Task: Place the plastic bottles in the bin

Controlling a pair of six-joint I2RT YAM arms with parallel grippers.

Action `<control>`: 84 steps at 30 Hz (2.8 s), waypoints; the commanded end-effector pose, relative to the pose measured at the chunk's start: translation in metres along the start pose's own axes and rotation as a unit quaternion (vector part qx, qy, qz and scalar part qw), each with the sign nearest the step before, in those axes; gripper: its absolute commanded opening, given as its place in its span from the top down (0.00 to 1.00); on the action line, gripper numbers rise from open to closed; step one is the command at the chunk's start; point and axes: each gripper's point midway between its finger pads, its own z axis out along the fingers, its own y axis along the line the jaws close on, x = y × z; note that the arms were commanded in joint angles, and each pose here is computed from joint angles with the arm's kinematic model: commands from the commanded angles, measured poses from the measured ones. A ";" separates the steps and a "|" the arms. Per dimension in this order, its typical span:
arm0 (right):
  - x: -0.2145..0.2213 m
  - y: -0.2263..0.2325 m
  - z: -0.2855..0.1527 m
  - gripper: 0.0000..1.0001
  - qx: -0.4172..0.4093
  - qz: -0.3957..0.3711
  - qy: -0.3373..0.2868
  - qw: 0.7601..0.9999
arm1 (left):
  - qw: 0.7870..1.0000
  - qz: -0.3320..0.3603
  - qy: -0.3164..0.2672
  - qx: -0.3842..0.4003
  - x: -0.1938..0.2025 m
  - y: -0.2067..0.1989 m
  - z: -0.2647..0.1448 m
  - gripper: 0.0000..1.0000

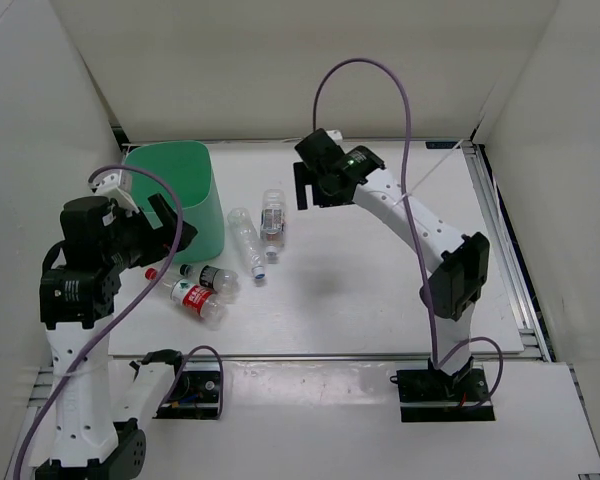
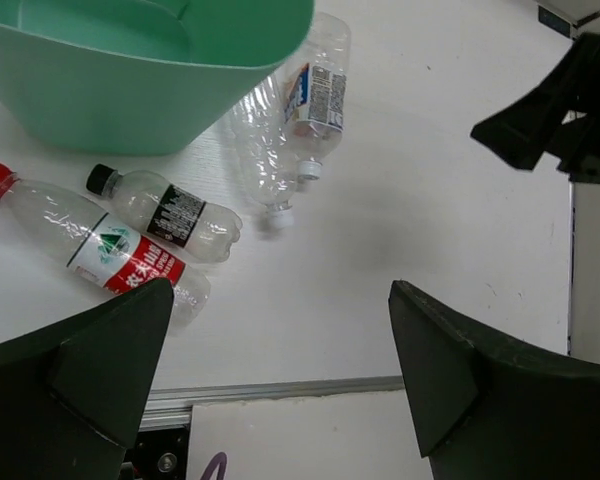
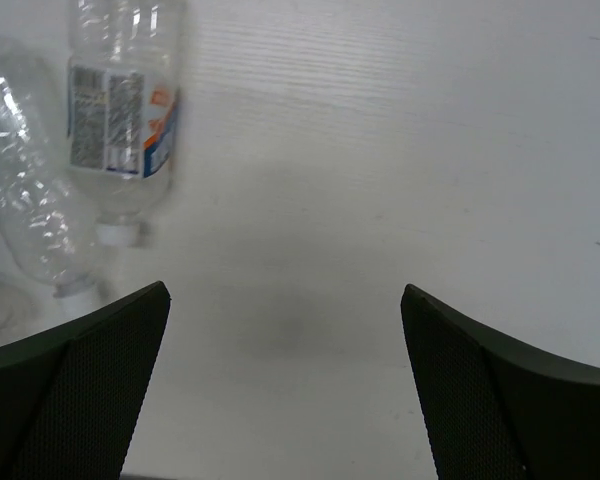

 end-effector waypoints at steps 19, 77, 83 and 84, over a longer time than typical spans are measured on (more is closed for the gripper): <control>-0.019 0.117 0.097 0.00 -0.278 0.029 0.069 0.958 | 0.994 -0.057 0.016 -0.088 0.011 0.030 0.007 0.00; -0.194 0.238 -0.176 0.00 -0.312 -0.001 -0.483 0.818 | 0.985 0.055 -0.117 -0.112 -0.063 0.005 -0.081 0.00; -0.167 0.157 -0.159 0.00 -0.369 0.048 -0.327 0.869 | 0.982 0.036 -0.131 -0.132 -0.056 0.018 -0.070 0.00; -0.159 0.148 -0.135 0.00 -0.370 0.044 -0.293 0.881 | 0.981 0.016 -0.148 -0.121 -0.053 0.018 -0.077 0.00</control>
